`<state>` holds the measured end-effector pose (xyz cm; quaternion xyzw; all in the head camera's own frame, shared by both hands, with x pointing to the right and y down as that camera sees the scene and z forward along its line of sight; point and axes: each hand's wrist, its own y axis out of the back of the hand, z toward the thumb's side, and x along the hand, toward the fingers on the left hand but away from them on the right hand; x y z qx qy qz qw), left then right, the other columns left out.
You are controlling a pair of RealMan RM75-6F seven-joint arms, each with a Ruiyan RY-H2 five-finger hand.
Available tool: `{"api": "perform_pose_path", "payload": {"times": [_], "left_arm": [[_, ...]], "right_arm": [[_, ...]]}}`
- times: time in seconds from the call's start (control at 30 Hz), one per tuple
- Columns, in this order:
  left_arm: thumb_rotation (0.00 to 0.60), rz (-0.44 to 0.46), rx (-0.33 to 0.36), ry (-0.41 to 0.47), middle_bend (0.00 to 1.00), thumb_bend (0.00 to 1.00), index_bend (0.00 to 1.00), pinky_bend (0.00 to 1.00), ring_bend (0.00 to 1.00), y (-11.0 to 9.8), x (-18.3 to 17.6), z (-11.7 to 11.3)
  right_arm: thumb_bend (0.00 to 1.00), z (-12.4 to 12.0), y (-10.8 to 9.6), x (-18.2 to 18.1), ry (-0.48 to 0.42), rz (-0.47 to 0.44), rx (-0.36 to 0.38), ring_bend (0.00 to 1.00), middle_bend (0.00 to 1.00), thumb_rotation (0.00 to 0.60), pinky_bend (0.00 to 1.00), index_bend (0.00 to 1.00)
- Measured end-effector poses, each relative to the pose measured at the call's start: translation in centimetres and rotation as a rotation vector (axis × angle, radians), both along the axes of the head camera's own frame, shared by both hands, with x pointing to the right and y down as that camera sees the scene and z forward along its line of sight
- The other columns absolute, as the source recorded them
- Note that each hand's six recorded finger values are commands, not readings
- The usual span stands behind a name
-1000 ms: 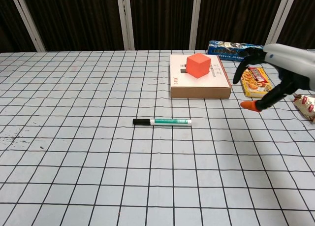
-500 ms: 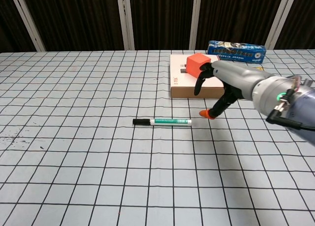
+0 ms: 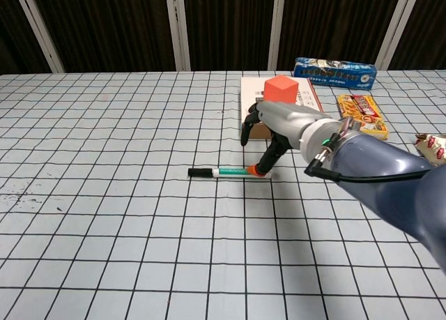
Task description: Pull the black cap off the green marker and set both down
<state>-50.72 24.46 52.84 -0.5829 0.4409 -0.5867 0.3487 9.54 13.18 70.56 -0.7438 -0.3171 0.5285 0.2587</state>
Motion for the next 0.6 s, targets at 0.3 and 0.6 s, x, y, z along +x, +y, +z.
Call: {"api": "perform_pose_path", "payload": {"times": [0.3,0.6], "left_arm": [[0.600,-0.015,-0.015,-0.018,0.00,0.27,0.05,0.03,0.00,0.2,-0.8,0.6],[0.600,-0.018,-0.022,-0.038,0.00,0.28,0.05,0.03,0.00,0.2,-0.9,0.7]], "right_arm": [[0.29,1.3,0.1,-1.1,0.008,-0.010,-0.017,0.08,0.02,0.600,0.06,0.39],[0.29,2.8,0.2,-1.1,0.007,-0.003,-0.035,0.08,0.02,0.600,0.06,0.43]]}}
